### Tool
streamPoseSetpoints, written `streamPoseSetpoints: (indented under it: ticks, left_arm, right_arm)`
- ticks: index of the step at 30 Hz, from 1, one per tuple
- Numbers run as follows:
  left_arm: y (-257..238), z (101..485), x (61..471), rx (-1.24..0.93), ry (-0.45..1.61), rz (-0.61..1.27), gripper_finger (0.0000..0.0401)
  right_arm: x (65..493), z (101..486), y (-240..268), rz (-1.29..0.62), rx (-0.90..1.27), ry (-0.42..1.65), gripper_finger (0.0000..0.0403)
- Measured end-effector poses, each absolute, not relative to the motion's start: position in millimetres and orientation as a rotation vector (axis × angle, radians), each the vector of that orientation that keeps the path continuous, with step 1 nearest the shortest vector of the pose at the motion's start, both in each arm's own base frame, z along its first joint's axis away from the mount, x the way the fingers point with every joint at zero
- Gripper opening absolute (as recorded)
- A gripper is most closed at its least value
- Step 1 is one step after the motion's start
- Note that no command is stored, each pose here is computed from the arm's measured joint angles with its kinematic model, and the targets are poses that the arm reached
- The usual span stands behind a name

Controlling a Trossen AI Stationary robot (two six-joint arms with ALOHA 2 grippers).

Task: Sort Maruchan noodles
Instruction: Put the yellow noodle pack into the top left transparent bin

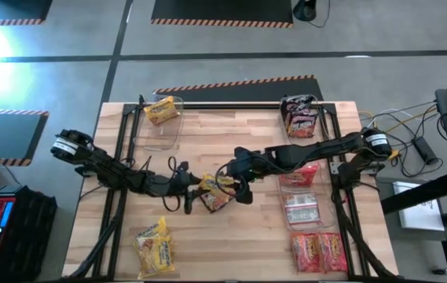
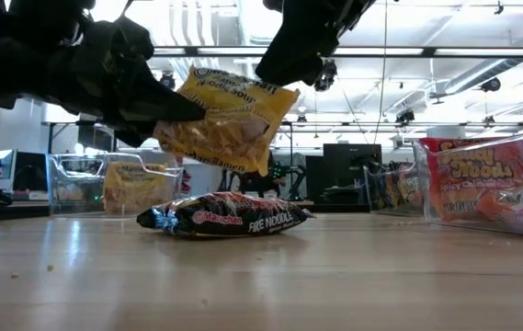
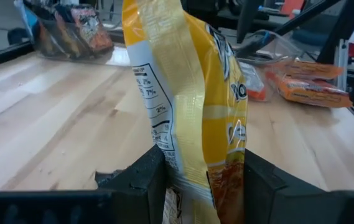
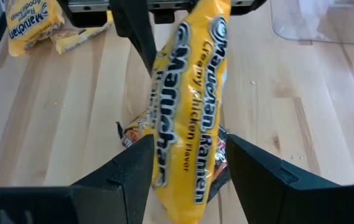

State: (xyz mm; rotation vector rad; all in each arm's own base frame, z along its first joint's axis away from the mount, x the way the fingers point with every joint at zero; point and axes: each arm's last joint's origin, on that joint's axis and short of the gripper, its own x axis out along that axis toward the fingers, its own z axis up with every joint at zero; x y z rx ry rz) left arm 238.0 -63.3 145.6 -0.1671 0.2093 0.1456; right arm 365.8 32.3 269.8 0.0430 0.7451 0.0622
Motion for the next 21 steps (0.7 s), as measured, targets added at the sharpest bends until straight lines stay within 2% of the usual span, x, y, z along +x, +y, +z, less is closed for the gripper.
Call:
streamPoseSetpoints:
  ticks: [21]
  left_arm:
    - [-65,161,240,-0.013,0.071,0.094,0.0123]
  right_arm:
    - [367,271,31,0.081,0.143,0.732,0.0189]
